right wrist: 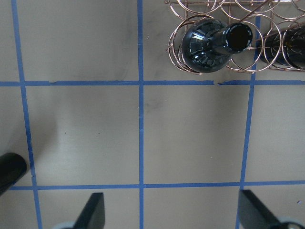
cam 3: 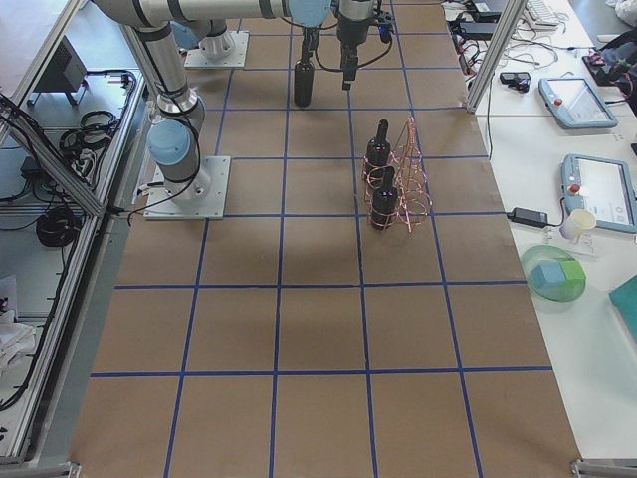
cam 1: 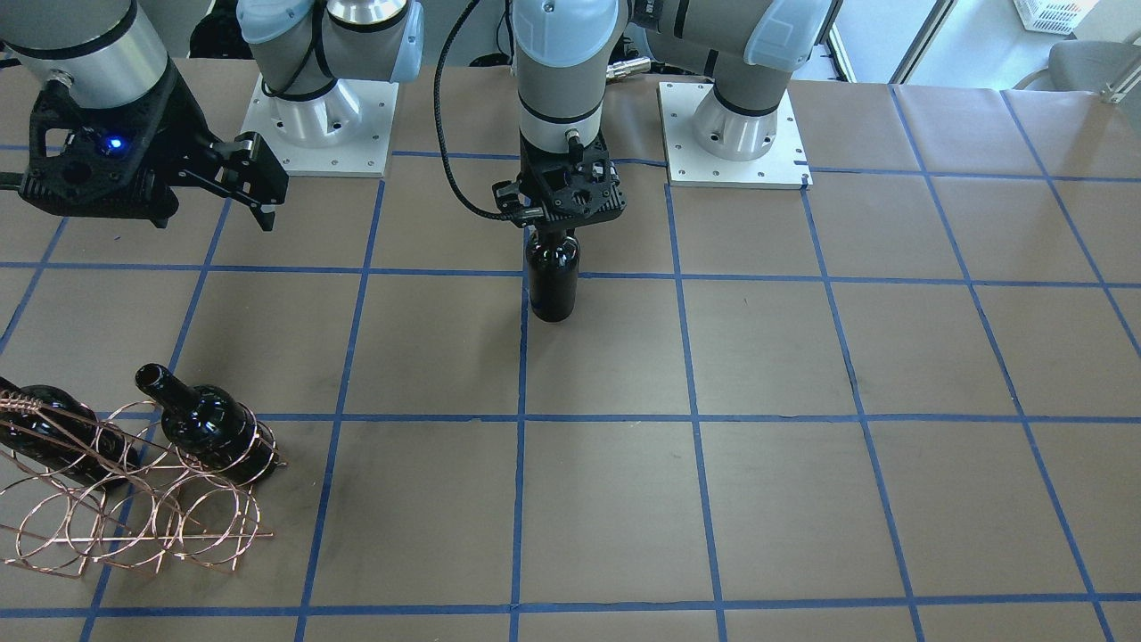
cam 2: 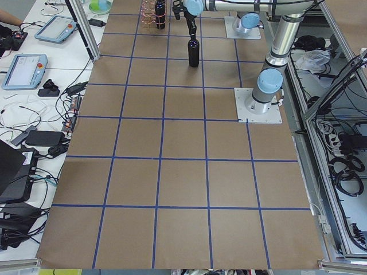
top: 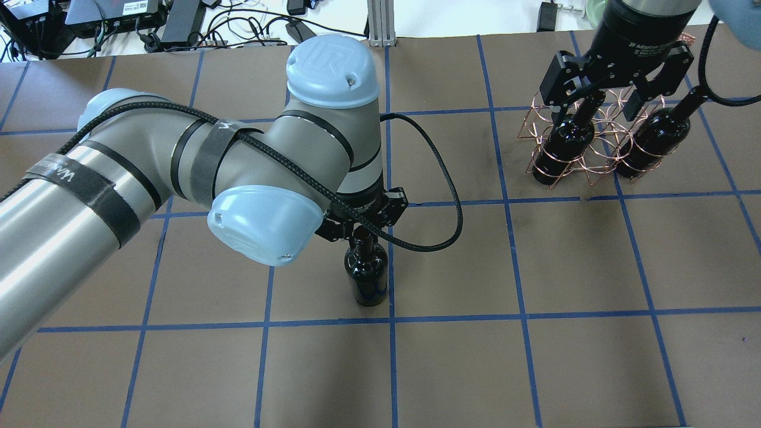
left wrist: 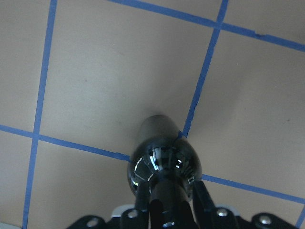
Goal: Place wine into wine basket
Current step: 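Open the left gripper and withdraw it while the right arm moves toward the bottle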
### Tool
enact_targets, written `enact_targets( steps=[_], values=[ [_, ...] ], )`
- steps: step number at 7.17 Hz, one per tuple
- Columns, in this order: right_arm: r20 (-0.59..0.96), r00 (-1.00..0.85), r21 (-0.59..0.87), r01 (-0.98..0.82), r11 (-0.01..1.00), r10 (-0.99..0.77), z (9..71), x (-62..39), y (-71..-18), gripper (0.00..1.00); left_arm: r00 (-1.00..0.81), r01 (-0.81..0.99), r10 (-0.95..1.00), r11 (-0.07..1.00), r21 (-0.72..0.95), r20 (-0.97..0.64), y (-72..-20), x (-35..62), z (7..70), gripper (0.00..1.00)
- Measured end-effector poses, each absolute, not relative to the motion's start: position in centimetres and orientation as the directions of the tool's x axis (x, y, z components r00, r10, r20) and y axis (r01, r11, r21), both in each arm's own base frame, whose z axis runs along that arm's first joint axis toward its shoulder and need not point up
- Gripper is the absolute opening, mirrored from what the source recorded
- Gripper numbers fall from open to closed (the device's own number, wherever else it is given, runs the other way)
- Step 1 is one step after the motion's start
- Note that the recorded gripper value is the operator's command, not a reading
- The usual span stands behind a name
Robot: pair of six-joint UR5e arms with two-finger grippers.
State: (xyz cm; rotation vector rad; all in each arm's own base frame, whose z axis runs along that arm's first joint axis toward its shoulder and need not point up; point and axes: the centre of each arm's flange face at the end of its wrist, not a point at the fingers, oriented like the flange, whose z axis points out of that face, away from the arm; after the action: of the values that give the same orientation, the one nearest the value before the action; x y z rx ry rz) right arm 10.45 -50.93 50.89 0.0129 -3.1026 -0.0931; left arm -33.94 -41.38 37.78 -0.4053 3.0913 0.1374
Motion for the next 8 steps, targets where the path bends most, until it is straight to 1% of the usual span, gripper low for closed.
enact_targets(
  steps=[1, 2, 3, 5, 6, 8],
  values=[
    [0.037, -0.999, 0.060, -0.007, 0.998, -0.010, 50.9, 10.4, -50.9, 1.00, -0.966, -0.258, -0.256, 0.962, 0.085, -0.032, -41.4, -33.9, 37.8, 0.66],
    [0.035, -0.999, 0.059, -0.007, 0.998, -0.009, 51.0, 10.5, -50.9, 1.00, -0.967, -0.256, -0.255, 0.963, 0.083, -0.029, -41.4, -33.9, 37.9, 0.71],
    [0.031, -0.999, 0.059, -0.007, 0.998, -0.008, 51.0, 10.5, -50.8, 1.00, -0.967, -0.256, -0.255, 0.964, 0.074, -0.021, -41.7, -33.7, 38.4, 0.80],
    [0.033, -0.999, 0.065, -0.005, 0.998, -0.007, 50.9, 10.5, -50.8, 1.00, -0.975, -0.220, -0.220, 0.975, 0.027, 0.017, -43.5, -31.8, 41.1, 0.93],
    [0.035, -0.999, 0.070, -0.006, 0.998, -0.008, 50.6, 10.5, -50.7, 1.00, -0.984, -0.174, -0.173, 0.985, -0.008, 0.039, -45.3, -29.6, 43.5, 0.96],
    [0.026, -1.000, 0.047, 0.002, 0.999, 0.001, 50.5, 10.8, -51.0, 1.00, -0.996, -0.071, -0.069, 0.996, -0.048, 0.051, -48.6, -23.4, 48.5, 0.97]
  ],
)
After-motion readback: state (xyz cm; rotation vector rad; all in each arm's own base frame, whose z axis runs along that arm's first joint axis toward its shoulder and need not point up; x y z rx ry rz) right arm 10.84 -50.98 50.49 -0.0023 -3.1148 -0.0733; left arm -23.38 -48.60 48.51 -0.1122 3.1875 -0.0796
